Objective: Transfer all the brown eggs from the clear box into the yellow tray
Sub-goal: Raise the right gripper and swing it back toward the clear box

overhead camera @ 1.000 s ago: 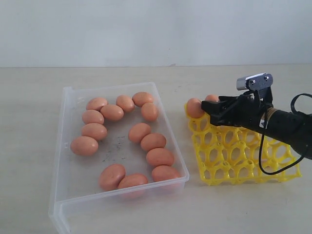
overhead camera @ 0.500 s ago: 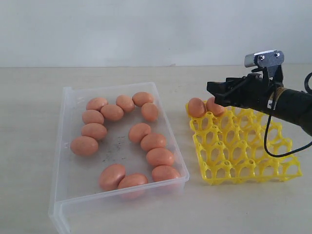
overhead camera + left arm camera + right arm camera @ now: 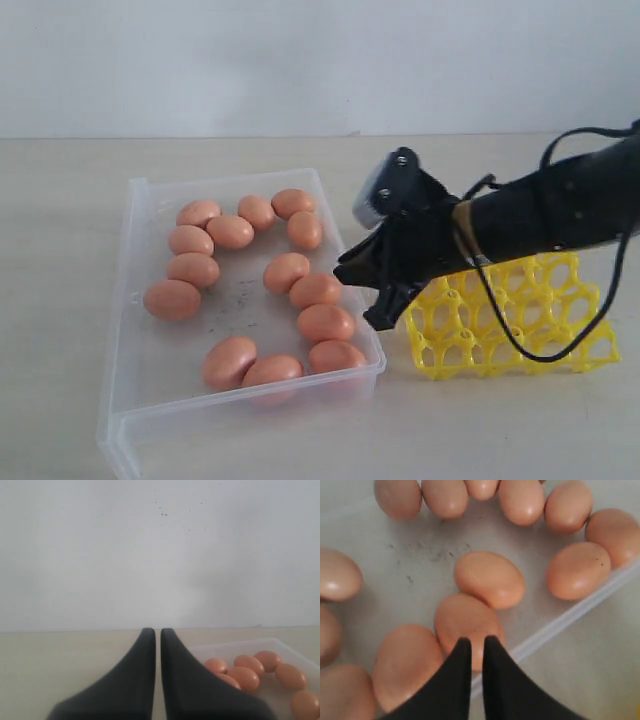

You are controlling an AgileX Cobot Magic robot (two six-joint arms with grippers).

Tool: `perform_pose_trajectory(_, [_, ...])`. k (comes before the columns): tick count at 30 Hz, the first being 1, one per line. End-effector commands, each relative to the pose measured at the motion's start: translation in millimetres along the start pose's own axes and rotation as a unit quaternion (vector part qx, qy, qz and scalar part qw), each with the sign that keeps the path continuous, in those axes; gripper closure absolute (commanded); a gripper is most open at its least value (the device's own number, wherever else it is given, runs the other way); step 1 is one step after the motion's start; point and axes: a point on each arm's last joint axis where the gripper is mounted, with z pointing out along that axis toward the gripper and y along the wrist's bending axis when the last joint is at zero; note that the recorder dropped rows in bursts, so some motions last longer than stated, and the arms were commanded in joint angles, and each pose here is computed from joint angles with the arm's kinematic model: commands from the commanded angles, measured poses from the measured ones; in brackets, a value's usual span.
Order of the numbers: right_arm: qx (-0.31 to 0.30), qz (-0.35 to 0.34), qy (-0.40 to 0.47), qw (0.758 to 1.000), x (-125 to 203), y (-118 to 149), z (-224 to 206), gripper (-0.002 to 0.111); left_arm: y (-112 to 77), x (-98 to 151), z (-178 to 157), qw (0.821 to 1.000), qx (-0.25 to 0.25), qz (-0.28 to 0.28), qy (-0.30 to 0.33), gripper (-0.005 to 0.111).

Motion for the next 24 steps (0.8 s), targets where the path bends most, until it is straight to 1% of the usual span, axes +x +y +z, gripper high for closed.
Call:
perform_pose_trajectory(1, [0.047, -0.114, 0.093, 0.988, -20, 25, 24, 0.108, 0.2, -2, 0, 1.0, -0.001, 0.0, -0.007, 0.103])
perform_pose_trajectory(4, [0.064, -0.172, 0.09, 0.979, -42, 41, 34, 0.108, 0.2, -2, 0, 1.0, -0.001, 0.0, -0.007, 0.103])
perform_pose_trajectory(5, [0.068, -0.185, 0.085, 0.977, -48, 43, 36, 0.106, 0.2, -2, 0, 1.0, -0.001, 0.0, -0.007, 0.103])
perform_pose_trajectory(6, [0.071, -0.2, 0.081, 0.974, -54, 46, 38, 0.103, 0.2, -2, 0, 1.0, -0.001, 0.0, -0.007, 0.103])
perform_pose_trajectory(8, [0.076, -0.213, 0.073, 0.971, -63, 48, 39, 0.091, 0.2, -2, 0, 1.0, -0.001, 0.0, -0.007, 0.103])
perform_pose_trajectory(9, [0.08, -0.215, 0.068, 0.971, -68, 48, 39, 0.083, 0.2, -2, 0, 1.0, -0.001, 0.0, -0.007, 0.103])
perform_pose_trajectory(11, [0.107, -0.198, 0.064, 0.972, -75, 42, 37, 0.066, 0.2, -2, 0, 1.0, -0.001, 0.0, -0.007, 0.103])
perform_pose_trajectory(12, [0.122, -0.185, 0.063, 0.973, -78, 39, 35, 0.06, 0.2, -2, 0, 1.0, -0.001, 0.0, -0.007, 0.103])
perform_pose_trajectory(13, [0.142, -0.182, 0.064, 0.971, -80, 36, 32, 0.058, 0.2, -2, 0, 1.0, -0.001, 0.0, -0.007, 0.103])
perform_pose_trajectory(16, [0.222, -0.164, 0.077, 0.958, -86, 23, 18, 0.06, 0.2, -2, 0, 1.0, -0.001, 0.0, -0.007, 0.103])
perform_pose_trajectory(18, [0.3, -0.148, 0.088, 0.938, -91, 11, 2, 0.062, 0.2, -2, 0, 1.0, -0.001, 0.0, -0.007, 0.103])
perform_pose_trajectory(21, [0.397, -0.118, 0.089, 0.906, -100, 0, -25, 0.063, 0.2, -2, 0, 1.0, -0.001, 0.0, -0.007, 0.103])
perform_pose_trajectory(22, [0.418, -0.115, 0.086, 0.897, -103, -2, -34, 0.063, 0.2, -2, 0, 1.0, -0.001, 0.0, -0.007, 0.103])
perform_pose_trajectory(23, [0.428, -0.119, 0.083, 0.892, -108, -2, -42, 0.063, 0.2, -2, 0, 1.0, -0.001, 0.0, -0.007, 0.103])
perform_pose_trajectory(24, [0.425, -0.115, 0.079, 0.894, -111, -1, -48, 0.063, 0.2, -2, 0, 1.0, -0.001, 0.0, -0.007, 0.103])
